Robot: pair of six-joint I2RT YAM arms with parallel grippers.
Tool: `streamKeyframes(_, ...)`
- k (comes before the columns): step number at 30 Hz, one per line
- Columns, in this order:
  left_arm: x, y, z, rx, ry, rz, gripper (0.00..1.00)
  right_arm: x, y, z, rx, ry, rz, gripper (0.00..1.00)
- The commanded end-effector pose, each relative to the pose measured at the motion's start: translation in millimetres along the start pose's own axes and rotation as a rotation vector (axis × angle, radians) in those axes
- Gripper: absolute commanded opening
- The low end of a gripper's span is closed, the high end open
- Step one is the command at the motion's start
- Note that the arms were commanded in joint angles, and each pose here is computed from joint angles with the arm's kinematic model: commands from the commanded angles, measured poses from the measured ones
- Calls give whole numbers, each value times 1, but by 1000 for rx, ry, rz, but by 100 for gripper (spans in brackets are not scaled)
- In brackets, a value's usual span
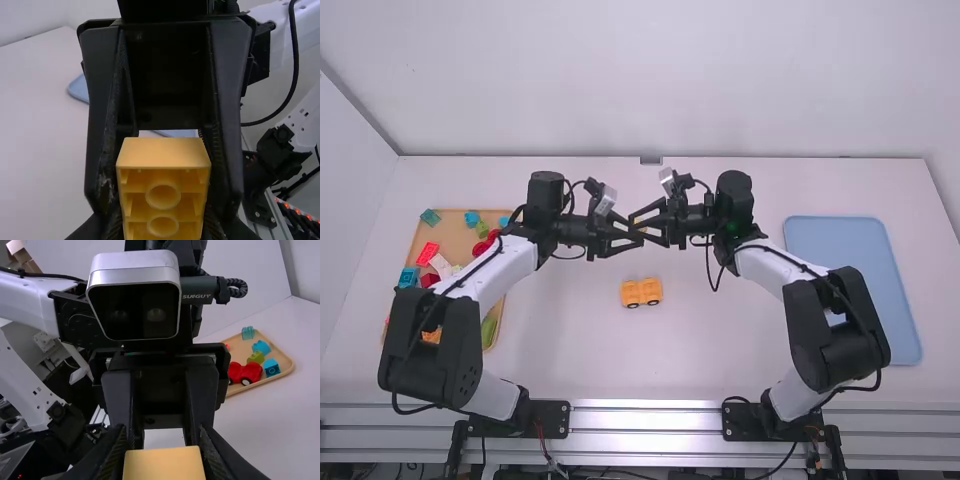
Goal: Assemble lego blocks to make yellow taxi
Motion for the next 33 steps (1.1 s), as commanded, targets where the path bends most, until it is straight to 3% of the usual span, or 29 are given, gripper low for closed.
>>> streamKeyframes(1,0,-4,-4,-15,-18,34,2,1,3,-6,17,7,-18,35)
streamKeyframes(7,0,-4,-8,-26,-27,38,7,1,3,-6,17,7,-19,29)
streamKeyframes(10,0,-4,-8,-26,-27,38,18,0,3,-5,16,9,-20,24)
streamKeyframes(13,0,-3,-8,-28,-27,37,36,1,3,-5,16,8,-19,23)
streamKeyframes(16,0,-2,-7,-31,-23,28,99,1,2,-7,20,2,-12,23)
streamKeyframes(19,0,8,-1,-10,9,-36,99,3,3,-11,51,-8,-11,23)
streamKeyframes(24,3,27,20,67,96,-174,99,25,-25,-32,7,-129,147,22)
streamKeyframes(29,16,58,43,97,218,-397,99,75,-80,-42,-77,-259,481,20)
streamKeyframes(31,28,77,51,120,271,-533,99,103,-103,-33,-118,-257,683,20)
streamKeyframes(33,43,94,60,234,289,-694,99,126,-119,-20,-142,-176,897,19)
Point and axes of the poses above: each hand's point on the last joint's axis, 136 mm out from that joint toward the fingers, its own x axis back along the fingers, its own y axis along the line the jaws close on, z = x × y, the point moved 1 cm from there along x, back along the fingers, and after that the axes turned 12 degrees about -x, right-handed, at the moved point
